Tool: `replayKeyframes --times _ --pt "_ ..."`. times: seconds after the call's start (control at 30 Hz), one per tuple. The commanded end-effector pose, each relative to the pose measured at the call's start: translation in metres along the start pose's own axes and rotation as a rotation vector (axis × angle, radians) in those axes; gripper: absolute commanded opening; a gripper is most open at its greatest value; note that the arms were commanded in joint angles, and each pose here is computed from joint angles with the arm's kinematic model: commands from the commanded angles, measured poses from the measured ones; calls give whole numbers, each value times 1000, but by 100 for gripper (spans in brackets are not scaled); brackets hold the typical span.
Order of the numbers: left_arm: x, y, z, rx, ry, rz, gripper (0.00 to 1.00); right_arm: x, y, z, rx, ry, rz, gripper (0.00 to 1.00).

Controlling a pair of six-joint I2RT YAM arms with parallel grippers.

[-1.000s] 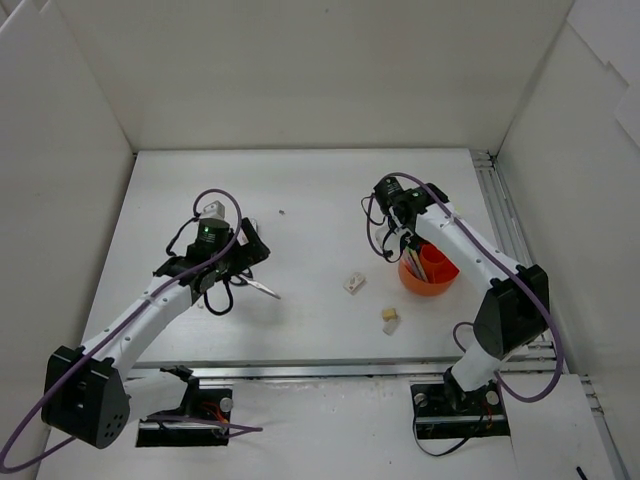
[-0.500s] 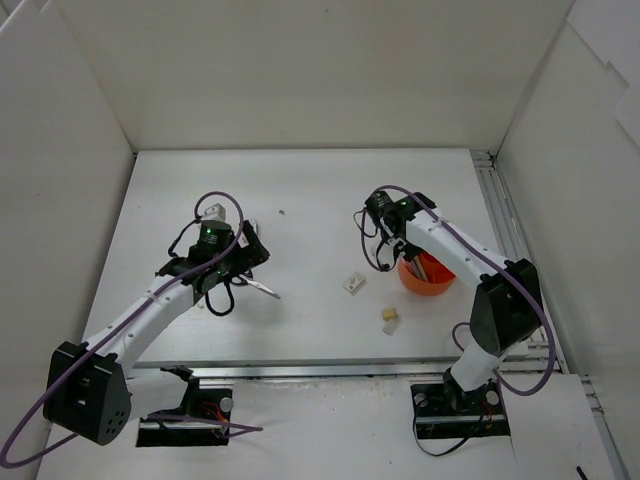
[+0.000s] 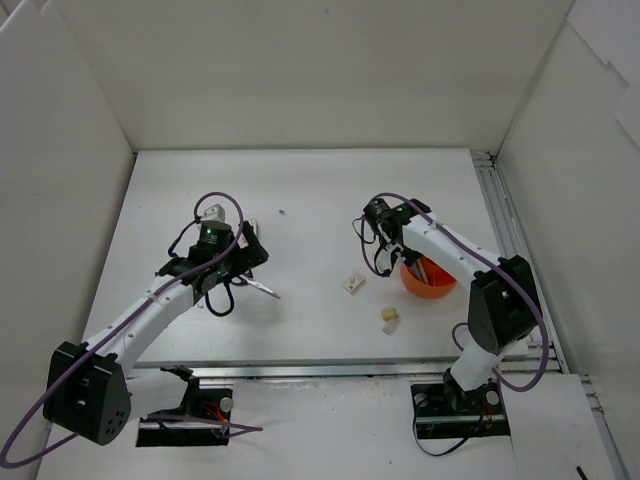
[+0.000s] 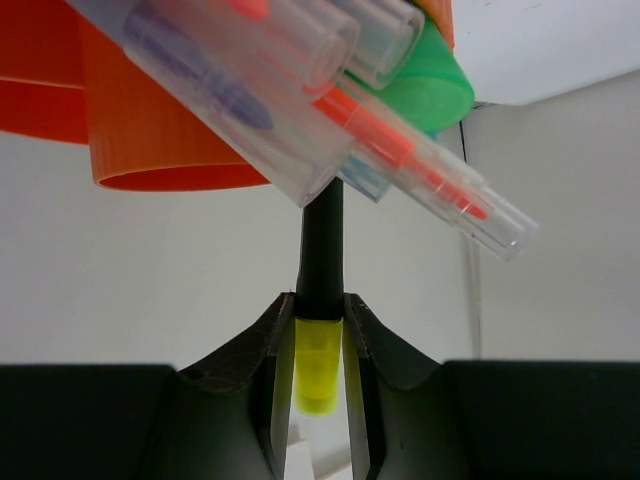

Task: Sort the stationery into containers
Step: Place the pen in the storage box.

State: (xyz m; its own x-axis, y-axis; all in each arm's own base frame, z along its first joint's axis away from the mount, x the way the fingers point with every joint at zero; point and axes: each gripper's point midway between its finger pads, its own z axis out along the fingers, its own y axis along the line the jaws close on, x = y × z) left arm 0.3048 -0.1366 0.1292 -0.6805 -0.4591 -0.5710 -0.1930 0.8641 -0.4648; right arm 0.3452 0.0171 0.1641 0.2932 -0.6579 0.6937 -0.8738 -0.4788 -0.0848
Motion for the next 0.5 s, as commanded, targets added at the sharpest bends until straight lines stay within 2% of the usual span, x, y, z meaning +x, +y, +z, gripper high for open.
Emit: replayKeyframes --times 0.0,0.4,0.47 --pt "-19 -11 -5 28 -60 -5 99 -18 -2 2 -6 -96 -53 0" --pt "-21 -4 -4 -8 -75 4 99 -34 -1 10 -31 -146 -67 0" --pt "-21 -2 -5 -14 -77 4 99 -34 -1 10 -31 -147 -59 4"
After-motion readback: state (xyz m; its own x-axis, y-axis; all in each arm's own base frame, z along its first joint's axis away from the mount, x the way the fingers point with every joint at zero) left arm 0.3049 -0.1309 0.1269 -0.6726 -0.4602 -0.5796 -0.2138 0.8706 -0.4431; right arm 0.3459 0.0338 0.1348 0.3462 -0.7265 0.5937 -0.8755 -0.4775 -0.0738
